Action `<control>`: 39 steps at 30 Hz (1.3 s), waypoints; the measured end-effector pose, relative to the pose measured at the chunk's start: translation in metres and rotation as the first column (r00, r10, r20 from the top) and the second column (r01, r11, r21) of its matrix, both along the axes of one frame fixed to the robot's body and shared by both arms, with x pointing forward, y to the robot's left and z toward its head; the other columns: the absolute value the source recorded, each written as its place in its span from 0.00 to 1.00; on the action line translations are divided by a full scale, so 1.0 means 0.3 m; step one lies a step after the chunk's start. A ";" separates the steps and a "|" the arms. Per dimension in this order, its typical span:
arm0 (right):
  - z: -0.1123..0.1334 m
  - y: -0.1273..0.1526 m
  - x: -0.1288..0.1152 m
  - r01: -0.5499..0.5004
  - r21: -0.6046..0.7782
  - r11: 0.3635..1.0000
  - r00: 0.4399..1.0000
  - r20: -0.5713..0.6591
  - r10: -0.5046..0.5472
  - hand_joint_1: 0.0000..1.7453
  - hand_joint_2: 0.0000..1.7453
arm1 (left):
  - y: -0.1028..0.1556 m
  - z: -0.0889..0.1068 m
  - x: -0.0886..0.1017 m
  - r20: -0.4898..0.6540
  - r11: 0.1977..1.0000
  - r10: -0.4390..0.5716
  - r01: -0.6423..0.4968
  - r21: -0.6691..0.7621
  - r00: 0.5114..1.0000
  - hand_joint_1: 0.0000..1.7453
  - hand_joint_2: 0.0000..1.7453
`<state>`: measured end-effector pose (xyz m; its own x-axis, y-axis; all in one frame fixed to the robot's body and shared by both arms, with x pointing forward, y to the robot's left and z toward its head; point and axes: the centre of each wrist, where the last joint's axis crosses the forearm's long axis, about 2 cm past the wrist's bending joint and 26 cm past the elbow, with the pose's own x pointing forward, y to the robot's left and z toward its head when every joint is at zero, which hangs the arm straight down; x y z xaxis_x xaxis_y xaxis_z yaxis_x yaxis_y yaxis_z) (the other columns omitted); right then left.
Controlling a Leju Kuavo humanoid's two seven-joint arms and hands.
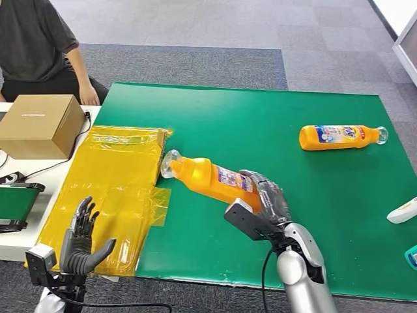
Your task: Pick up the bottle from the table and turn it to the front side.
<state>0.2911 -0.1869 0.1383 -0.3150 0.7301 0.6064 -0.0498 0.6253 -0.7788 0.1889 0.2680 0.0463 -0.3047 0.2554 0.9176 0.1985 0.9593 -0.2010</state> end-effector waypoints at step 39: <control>-0.144 0.420 -0.086 -0.433 0.023 0.901 0.901 -0.021 0.433 0.00 1.00 | -0.179 0.040 0.139 0.106 0.908 -0.385 0.396 -0.138 0.917 1.00 1.00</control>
